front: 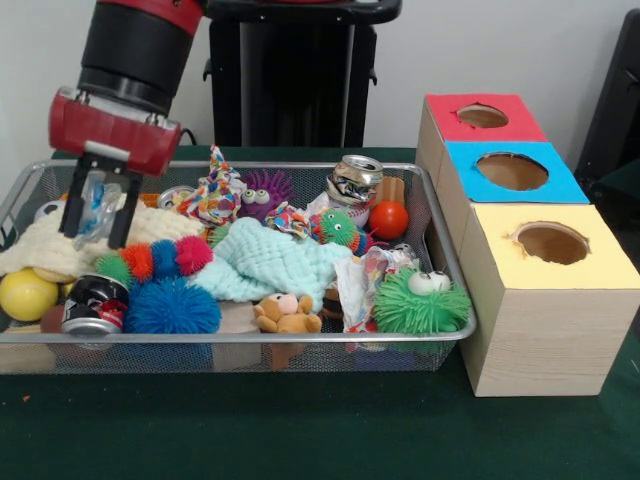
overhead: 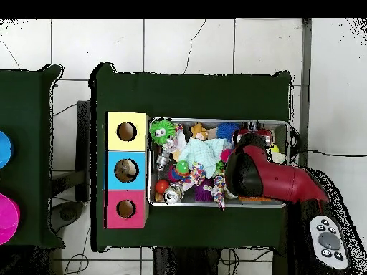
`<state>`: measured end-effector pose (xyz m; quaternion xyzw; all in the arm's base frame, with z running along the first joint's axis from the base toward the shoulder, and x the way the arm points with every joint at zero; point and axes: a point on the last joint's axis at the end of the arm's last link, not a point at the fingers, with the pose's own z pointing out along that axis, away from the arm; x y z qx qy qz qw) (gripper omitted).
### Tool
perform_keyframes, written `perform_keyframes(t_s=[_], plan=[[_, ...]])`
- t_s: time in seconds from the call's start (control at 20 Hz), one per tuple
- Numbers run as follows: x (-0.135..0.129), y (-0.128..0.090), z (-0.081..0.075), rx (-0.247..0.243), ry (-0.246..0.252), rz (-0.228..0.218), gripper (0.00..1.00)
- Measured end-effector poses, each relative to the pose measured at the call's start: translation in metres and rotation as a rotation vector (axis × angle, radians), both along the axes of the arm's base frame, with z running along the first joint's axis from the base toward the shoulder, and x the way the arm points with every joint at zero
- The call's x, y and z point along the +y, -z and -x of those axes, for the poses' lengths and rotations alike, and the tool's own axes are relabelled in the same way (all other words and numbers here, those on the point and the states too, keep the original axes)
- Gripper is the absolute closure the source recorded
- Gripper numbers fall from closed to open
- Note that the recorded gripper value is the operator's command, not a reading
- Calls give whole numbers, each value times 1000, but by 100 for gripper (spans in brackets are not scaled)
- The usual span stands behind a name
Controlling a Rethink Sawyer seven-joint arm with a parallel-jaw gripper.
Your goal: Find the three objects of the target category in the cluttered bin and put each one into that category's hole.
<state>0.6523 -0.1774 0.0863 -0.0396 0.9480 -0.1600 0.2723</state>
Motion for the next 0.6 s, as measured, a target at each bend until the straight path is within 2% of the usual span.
perform_keyframes(t_s=[0.25,0.3,0.6], plan=[[20,-13,13,102,38,-57,100],[30,-16,20,157,61,-89,100],[58,-18,40,279,104,-174,100]])
